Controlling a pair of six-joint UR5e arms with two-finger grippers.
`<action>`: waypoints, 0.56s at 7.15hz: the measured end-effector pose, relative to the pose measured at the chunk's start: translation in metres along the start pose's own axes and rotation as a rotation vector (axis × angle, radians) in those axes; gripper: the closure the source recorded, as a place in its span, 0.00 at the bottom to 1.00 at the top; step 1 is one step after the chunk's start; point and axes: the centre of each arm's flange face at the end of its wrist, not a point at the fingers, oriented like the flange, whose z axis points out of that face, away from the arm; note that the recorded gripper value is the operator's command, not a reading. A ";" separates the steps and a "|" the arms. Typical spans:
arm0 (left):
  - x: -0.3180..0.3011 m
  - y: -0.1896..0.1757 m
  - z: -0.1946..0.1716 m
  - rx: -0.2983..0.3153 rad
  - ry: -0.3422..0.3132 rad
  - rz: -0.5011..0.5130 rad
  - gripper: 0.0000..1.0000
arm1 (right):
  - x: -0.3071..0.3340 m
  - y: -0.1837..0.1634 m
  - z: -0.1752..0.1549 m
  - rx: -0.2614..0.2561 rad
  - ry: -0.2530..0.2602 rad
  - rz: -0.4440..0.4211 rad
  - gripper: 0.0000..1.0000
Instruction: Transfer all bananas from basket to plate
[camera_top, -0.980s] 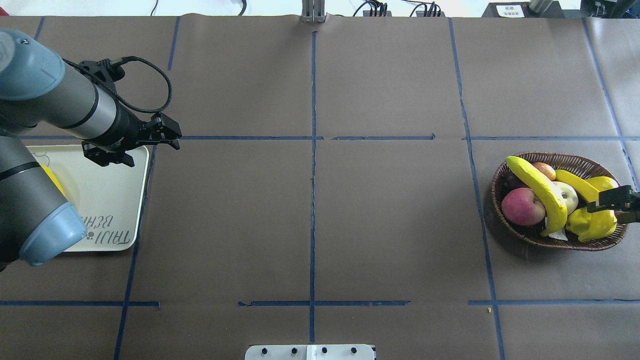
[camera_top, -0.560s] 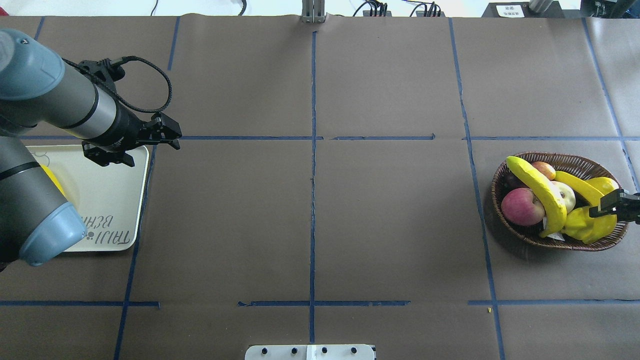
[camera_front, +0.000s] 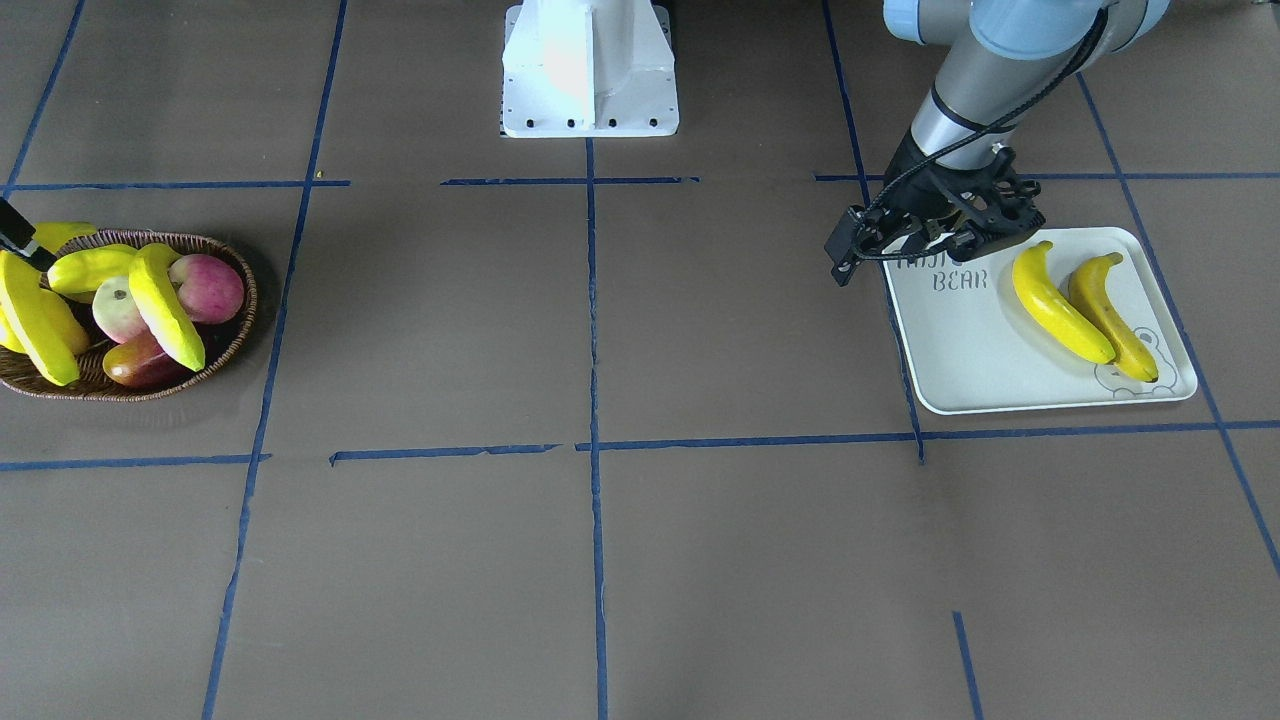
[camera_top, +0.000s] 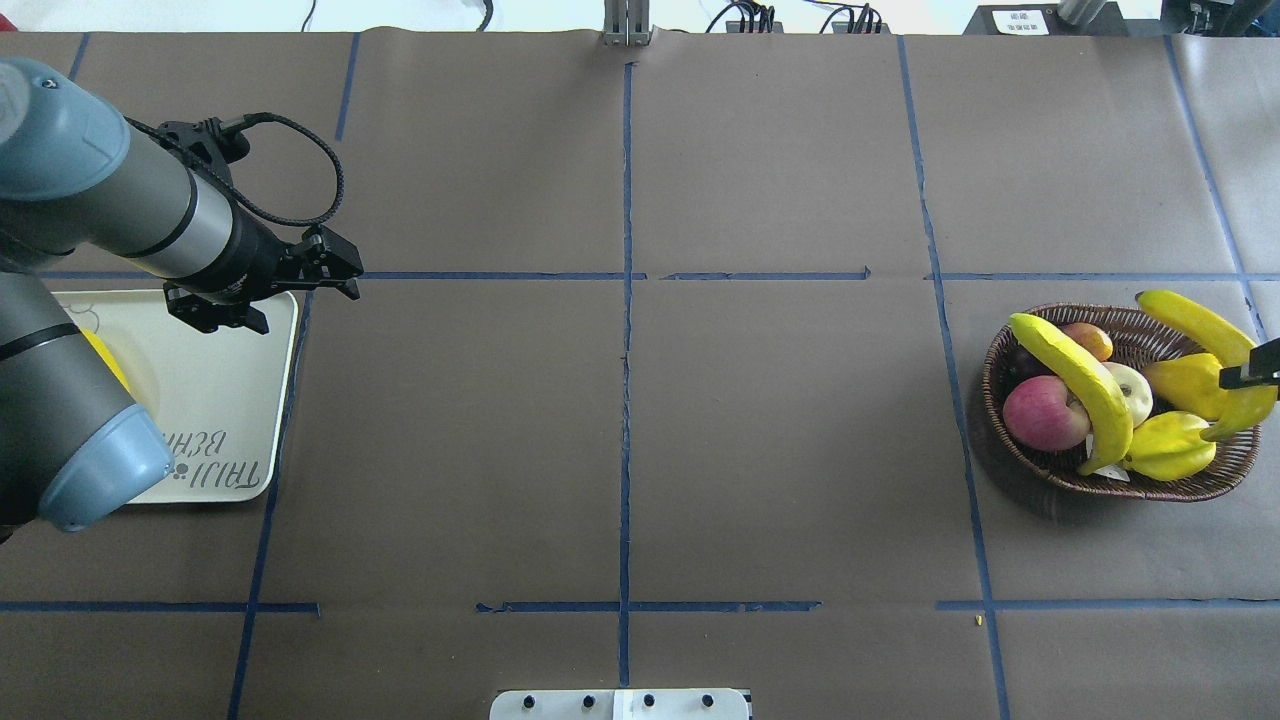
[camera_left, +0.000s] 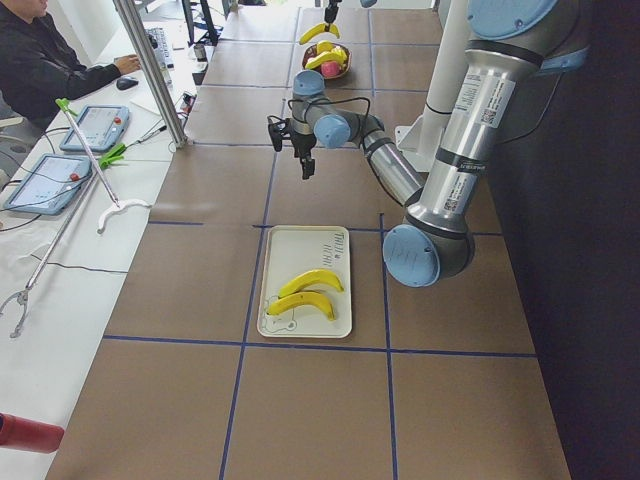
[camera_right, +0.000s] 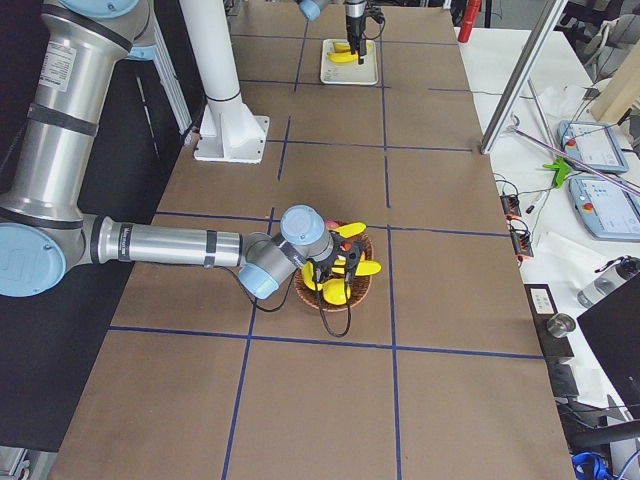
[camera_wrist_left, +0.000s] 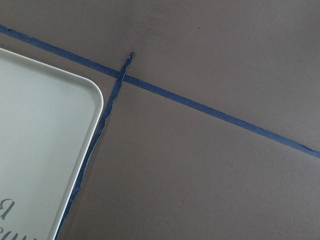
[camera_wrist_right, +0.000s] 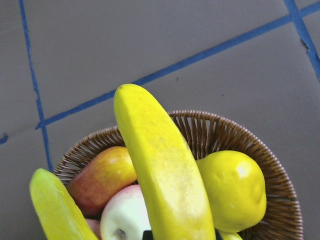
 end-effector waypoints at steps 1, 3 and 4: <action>0.005 0.001 -0.003 0.000 0.011 0.004 0.00 | -0.026 -0.009 -0.013 0.029 -0.039 -0.033 1.00; 0.029 0.007 -0.020 -0.001 0.080 -0.033 0.00 | -0.116 -0.022 0.006 0.020 -0.091 -0.141 1.00; 0.043 0.014 -0.026 -0.006 0.135 -0.059 0.00 | -0.167 -0.018 0.023 0.010 -0.087 -0.184 1.00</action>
